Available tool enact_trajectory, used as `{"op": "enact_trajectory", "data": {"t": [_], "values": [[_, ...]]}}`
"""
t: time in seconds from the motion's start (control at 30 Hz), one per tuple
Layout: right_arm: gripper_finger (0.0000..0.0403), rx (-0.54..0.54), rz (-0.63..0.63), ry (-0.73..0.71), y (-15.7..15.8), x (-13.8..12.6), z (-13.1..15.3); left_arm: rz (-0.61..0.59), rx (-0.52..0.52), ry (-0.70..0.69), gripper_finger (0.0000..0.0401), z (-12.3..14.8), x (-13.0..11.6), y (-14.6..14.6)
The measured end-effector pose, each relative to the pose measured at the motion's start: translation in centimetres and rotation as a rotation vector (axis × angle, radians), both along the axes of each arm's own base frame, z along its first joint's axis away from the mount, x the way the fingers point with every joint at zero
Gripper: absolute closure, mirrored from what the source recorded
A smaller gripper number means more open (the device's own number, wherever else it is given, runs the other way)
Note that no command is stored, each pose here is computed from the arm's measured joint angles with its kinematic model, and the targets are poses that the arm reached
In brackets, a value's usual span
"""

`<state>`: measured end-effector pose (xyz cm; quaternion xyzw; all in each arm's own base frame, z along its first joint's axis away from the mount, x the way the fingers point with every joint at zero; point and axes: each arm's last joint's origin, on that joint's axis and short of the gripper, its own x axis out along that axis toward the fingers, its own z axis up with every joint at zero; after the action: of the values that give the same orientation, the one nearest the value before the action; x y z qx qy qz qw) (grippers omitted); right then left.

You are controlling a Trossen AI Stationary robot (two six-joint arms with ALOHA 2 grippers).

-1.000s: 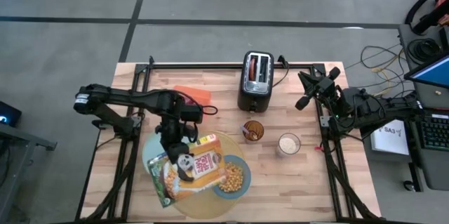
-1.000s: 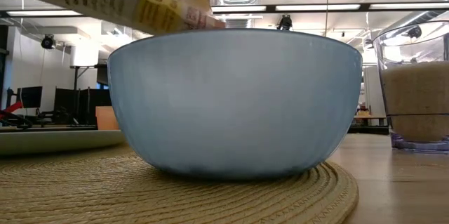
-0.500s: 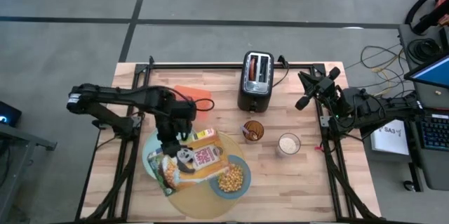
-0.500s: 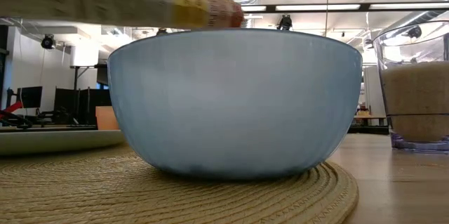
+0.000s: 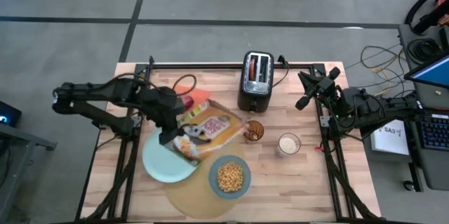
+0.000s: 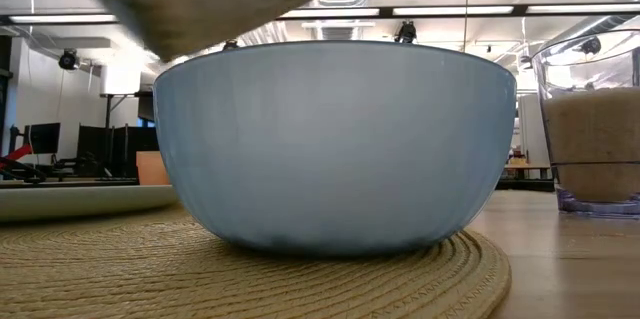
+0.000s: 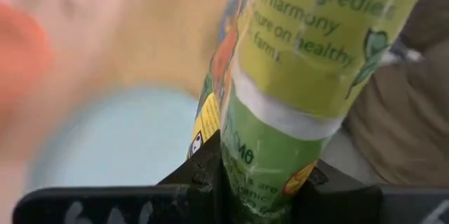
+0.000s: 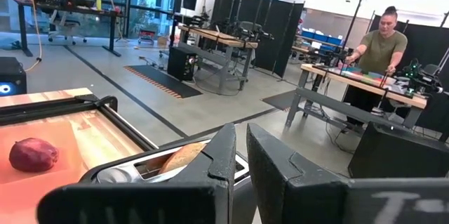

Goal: Arrange a breakfast setting
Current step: Pour the cereal from the yellow cereal box into the blue bowl

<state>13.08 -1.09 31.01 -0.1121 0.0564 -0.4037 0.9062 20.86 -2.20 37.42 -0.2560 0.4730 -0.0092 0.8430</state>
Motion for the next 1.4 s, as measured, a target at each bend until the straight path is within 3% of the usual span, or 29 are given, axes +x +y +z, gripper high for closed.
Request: {"op": "enact_trajectory", "data": {"t": [0.17, 0.33, 0.47, 0.73, 0.93, 1.03, 1.17, 1.4], "values": [[0.0376, 0.0, 0.0, 0.0, 0.0, 0.0, 0.0, 0.073, 0.242, -0.167, 0.0336, 0.6, 0.0, 0.7], [0.0376, 0.0, 0.0, 0.0, 0.0, 0.0, 0.0, 0.299, 0.546, -0.227, 0.0336, -0.4, -0.6, 1.8], [0.0376, 0.0, 0.0, 0.0, 0.0, 0.0, 0.0, 0.471, 0.696, -0.245, 0.0336, -1.7, -1.9, 2.8], [0.0376, -0.001, 0.0, -0.004, 0.0, 0.0, 0.0, 1.007, 0.994, -0.319, 0.0336, -2.7, -5.8, 5.3], [0.0376, -0.001, 0.0, -0.009, 0.0, 0.0, 0.1, 1.256, 1.004, -0.323, 0.0336, -6.8, -6.2, 7.0], [0.0376, 0.0, 0.0, -0.011, 0.0, 0.0, 0.1, 1.341, 1.04, -0.257, 0.0336, -9.7, -6.7, 7.9], [0.0376, 0.0, 0.0, -0.011, 0.0, 0.0, 0.1, 1.409, 1.072, -0.179, 0.0336, -13.4, -7.4, 8.8], [0.0376, 0.0, 0.0, -0.011, 0.0, 0.0, 0.1, 1.508, 0.98, -0.233, 0.0336, -19.2, -8.1, 8.9]]}}
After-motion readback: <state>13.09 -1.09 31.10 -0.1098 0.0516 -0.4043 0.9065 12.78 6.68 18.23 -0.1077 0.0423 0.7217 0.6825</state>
